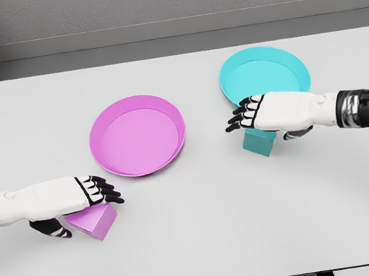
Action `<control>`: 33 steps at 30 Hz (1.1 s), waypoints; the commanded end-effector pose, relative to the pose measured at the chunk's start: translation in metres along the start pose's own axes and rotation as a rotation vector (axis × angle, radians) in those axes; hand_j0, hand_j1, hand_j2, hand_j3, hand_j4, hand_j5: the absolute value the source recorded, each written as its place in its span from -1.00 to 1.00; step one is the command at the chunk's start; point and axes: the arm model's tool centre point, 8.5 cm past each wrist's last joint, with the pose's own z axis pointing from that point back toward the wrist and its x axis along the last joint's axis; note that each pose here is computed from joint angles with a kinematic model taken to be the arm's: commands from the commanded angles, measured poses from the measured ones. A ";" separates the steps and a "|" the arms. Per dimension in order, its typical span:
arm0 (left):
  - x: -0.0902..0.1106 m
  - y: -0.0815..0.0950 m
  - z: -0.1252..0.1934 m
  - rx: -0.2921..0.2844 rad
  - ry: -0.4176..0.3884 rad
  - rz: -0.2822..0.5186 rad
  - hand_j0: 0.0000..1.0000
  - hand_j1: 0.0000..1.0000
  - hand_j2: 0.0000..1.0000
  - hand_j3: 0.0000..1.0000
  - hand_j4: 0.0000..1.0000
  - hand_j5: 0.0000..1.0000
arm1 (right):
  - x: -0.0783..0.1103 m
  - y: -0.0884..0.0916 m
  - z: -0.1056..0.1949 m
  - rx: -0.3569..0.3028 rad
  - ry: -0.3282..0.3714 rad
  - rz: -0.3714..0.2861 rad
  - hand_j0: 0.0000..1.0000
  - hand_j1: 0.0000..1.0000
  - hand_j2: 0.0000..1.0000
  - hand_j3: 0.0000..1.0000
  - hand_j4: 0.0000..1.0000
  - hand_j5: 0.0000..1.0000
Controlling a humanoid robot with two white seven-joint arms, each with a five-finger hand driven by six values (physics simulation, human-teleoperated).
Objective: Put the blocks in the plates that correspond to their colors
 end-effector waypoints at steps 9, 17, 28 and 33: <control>0.000 -0.001 -0.007 -0.008 0.011 -0.014 0.88 0.88 0.88 0.88 0.88 0.88 | -0.003 0.018 -0.008 0.050 0.006 -0.025 1.00 1.00 1.00 1.00 1.00 1.00; 0.002 -0.002 -0.008 -0.010 -0.004 -0.024 0.39 0.39 0.39 0.39 0.39 0.39 | -0.009 0.019 -0.010 0.056 0.021 -0.028 1.00 1.00 1.00 1.00 1.00 1.00; 0.004 0.006 -0.006 0.002 -0.026 -0.048 -0.09 -0.09 -0.09 -0.09 -0.09 -0.09 | -0.010 0.023 -0.022 0.075 0.026 -0.023 1.00 1.00 1.00 1.00 1.00 1.00; -0.001 0.028 0.000 0.029 -0.008 -0.094 -0.20 -0.20 -0.20 -0.20 -0.20 -0.20 | -0.008 0.021 -0.026 0.072 0.019 -0.021 1.00 1.00 1.00 1.00 1.00 1.00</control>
